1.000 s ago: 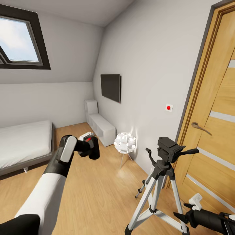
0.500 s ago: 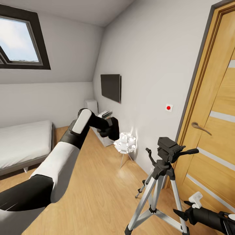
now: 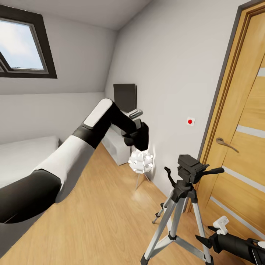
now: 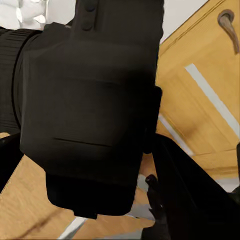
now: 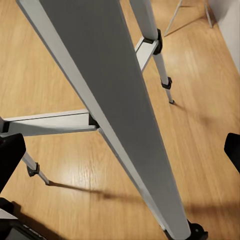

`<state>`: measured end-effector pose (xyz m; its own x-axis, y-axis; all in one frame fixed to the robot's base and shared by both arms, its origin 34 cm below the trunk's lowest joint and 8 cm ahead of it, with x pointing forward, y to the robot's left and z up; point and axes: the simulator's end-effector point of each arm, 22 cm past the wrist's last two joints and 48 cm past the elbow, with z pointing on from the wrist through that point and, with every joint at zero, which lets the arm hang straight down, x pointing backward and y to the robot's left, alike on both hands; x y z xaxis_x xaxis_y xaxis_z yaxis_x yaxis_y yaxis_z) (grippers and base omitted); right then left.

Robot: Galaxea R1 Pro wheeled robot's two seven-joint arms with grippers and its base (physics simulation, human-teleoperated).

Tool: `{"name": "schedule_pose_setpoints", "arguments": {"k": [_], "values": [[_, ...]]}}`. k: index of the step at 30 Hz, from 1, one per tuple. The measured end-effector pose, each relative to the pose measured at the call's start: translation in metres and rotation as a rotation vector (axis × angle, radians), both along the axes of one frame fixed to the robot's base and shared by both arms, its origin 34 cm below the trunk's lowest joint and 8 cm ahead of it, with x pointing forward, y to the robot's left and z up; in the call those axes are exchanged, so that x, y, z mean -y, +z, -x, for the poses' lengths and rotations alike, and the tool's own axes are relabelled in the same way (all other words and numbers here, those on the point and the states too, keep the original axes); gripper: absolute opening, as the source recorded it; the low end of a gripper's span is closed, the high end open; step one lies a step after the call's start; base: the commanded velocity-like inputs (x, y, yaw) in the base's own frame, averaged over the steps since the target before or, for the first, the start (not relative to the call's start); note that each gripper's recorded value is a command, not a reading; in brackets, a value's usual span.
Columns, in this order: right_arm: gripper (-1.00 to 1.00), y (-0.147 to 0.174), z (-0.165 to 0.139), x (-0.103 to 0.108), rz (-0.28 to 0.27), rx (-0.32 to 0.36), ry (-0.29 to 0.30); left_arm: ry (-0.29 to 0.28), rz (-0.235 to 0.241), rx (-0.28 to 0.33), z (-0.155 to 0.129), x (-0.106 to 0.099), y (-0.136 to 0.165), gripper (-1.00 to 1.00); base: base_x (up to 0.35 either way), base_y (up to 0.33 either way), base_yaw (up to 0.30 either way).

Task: Attach the digital camera to the camera tripod in the bedroom.

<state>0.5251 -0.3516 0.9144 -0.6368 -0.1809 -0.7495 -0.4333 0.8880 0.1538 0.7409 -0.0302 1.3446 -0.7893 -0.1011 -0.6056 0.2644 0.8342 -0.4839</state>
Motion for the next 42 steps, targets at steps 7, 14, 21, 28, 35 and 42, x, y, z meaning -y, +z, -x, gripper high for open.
{"name": "schedule_pose_setpoints", "arguments": {"k": [7,14,21,28,35,42], "values": [[1.0,0.0,0.0,0.0,0.0,0.0,0.0,-0.079,-0.12,0.02,0.019,0.021,0.02,-1.0,0.0,0.0,0.0],[1.0,0.0,0.0,0.0,0.001,0.0,0.001,-0.175,-0.211,0.079,0.04,0.046,0.05,-1.0,0.0,0.0,0.0],[1.0,0.0,0.0,0.0,0.001,0.0,0.001,-0.265,-0.241,0.101,0.064,0.067,0.074,-1.0,0.0,0.0,0.0],[1.0,0.0,0.0,0.0,0.001,0.0,0.001,-0.308,-0.233,0.132,0.078,0.078,0.102,-1.0,0.0,0.0,0.0],[1.0,0.0,0.0,0.0,0.002,-0.001,0.001,-0.387,-0.166,0.151,0.099,0.098,0.126,-1.0,0.0,0.0,0.0],[1.0,0.002,0.0,-0.002,0.0,0.003,0.009,-0.427,-0.166,0.15,0.106,0.105,0.122,-1.0,0.0,0.0,0.0]]}}
